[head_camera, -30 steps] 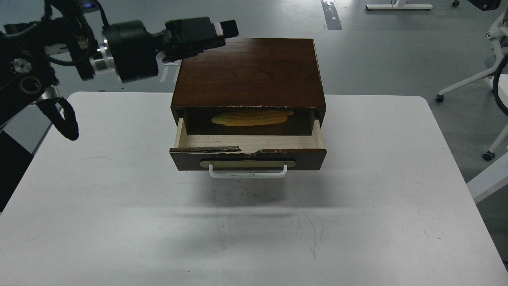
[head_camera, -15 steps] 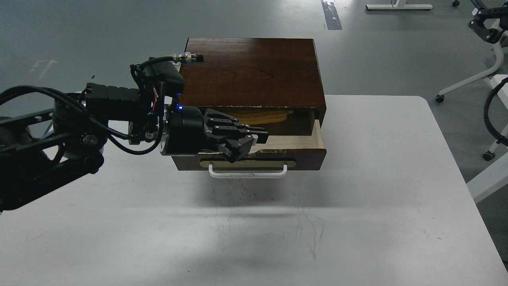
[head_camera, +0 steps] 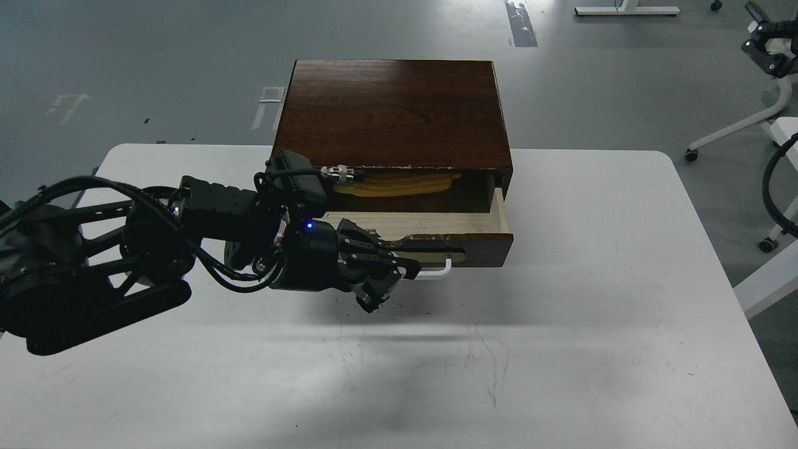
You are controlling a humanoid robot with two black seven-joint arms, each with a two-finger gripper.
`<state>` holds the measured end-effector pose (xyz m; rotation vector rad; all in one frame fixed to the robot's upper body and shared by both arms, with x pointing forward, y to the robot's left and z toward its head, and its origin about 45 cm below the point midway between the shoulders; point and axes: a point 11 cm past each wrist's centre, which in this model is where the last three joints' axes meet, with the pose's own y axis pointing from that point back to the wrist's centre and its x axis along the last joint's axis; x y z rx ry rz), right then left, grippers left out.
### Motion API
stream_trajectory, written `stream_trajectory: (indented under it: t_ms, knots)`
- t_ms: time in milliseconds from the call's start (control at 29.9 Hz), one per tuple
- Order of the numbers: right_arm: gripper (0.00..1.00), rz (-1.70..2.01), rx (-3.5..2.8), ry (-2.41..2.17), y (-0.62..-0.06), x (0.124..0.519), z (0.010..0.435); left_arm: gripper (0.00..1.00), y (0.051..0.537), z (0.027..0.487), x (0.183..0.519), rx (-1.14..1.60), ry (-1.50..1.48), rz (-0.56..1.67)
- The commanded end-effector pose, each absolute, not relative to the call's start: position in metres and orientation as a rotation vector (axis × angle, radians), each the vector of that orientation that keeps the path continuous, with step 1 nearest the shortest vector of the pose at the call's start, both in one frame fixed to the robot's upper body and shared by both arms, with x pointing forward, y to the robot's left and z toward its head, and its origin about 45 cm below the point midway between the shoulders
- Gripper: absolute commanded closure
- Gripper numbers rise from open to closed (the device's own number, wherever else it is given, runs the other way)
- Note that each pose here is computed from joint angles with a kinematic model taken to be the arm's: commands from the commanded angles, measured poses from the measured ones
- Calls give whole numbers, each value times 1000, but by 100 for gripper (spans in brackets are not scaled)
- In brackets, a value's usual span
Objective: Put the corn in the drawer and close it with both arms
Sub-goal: 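Place the left gripper against the drawer front near its handle, then push the drawer into the box with the left gripper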
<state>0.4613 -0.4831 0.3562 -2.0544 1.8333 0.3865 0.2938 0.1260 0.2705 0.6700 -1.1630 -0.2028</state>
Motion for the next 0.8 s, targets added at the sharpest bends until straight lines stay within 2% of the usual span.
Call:
stream_trajectory:
  t_ms: [0, 201, 468, 769]
  knots:
    - [0, 458, -1995, 1854, -492, 451, 331, 100, 128, 267, 293, 684, -1170, -214]
    - [0, 534, -1964, 1900, -500, 437, 296, 100, 134, 257, 296, 741, -1224, -234]
    - [0, 547, -1936, 1881, -493, 439, 287, 100, 142, 233, 290, 804, -1251, -297]
    - [0, 543, -1922, 1868, -492, 440, 289, 100, 147, 230, 299, 855, -1298, -303]
